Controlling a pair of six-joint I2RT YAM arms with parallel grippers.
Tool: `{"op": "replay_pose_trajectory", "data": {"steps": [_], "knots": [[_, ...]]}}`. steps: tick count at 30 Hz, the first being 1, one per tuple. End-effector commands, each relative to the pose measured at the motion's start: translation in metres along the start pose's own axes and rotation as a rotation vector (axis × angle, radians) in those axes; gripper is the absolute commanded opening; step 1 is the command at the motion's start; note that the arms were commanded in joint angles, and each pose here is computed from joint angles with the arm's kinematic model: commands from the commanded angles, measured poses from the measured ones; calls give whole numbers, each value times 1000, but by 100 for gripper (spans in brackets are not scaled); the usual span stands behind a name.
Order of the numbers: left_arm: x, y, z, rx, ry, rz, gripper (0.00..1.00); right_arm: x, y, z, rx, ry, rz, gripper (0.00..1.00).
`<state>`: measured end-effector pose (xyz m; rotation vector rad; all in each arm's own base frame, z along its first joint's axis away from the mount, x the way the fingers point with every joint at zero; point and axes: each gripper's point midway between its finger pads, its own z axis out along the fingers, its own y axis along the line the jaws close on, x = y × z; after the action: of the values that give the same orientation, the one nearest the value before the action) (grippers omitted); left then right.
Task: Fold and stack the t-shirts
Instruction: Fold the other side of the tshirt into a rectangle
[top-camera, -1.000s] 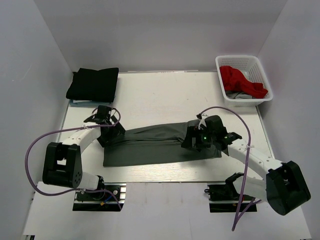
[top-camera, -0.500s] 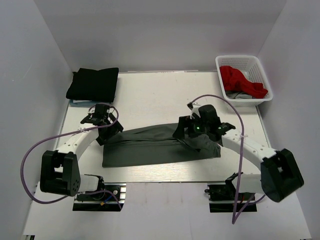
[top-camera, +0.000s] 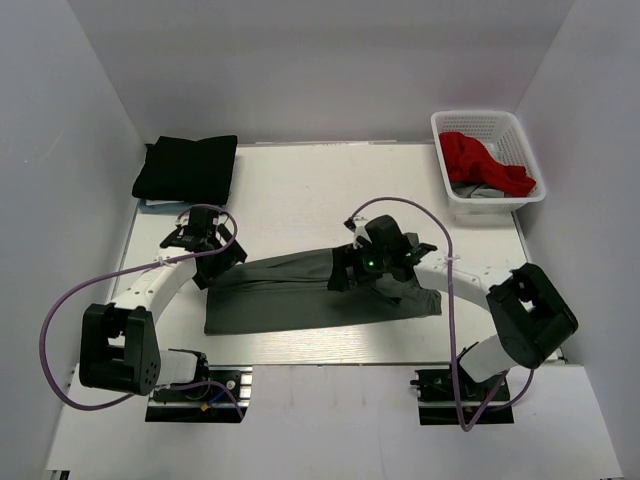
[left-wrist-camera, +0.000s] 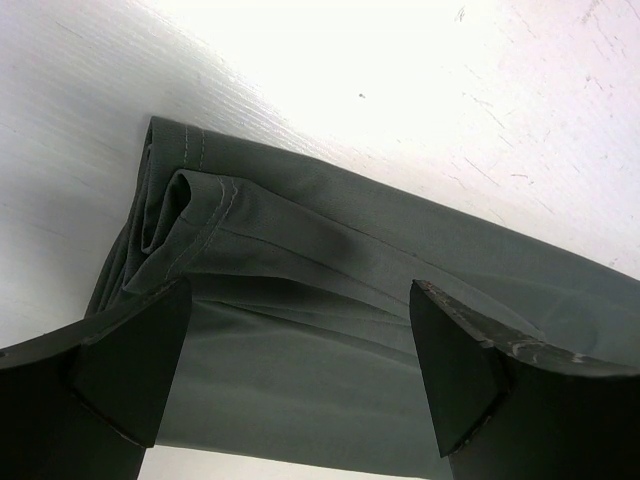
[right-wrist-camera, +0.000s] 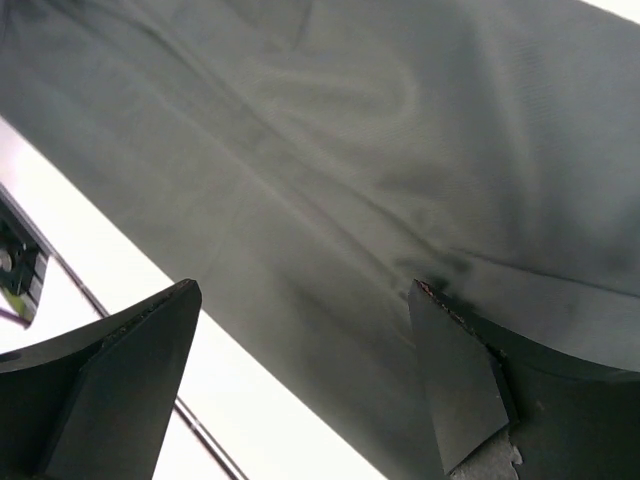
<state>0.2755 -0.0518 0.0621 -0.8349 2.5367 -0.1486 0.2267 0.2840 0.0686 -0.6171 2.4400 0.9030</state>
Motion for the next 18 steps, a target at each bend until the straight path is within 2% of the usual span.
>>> {"op": "replay_pose_trajectory", "data": {"steps": [1,4,7,12,15,18], "knots": [[-7,-10,-8,49,-29,10,100,7,11,-4,-23,8,-14,90],[-7,-10,-8,49,-29,10,100,3,18,-11,-19,-9,-35,90],[-7,-10,-8,49,-29,10,100,-15,23,-23,-5,-82,-57,90],[-6,-9,-11,55,-36,9,100,-49,-18,-40,255,-246,-28,90],[-7,-10,-13,61,-42,8,100,-42,-34,-30,309,-215,-7,90],[-9,-10,-15,67,-49,16,100,-24,-35,-12,279,-133,8,90]]}}
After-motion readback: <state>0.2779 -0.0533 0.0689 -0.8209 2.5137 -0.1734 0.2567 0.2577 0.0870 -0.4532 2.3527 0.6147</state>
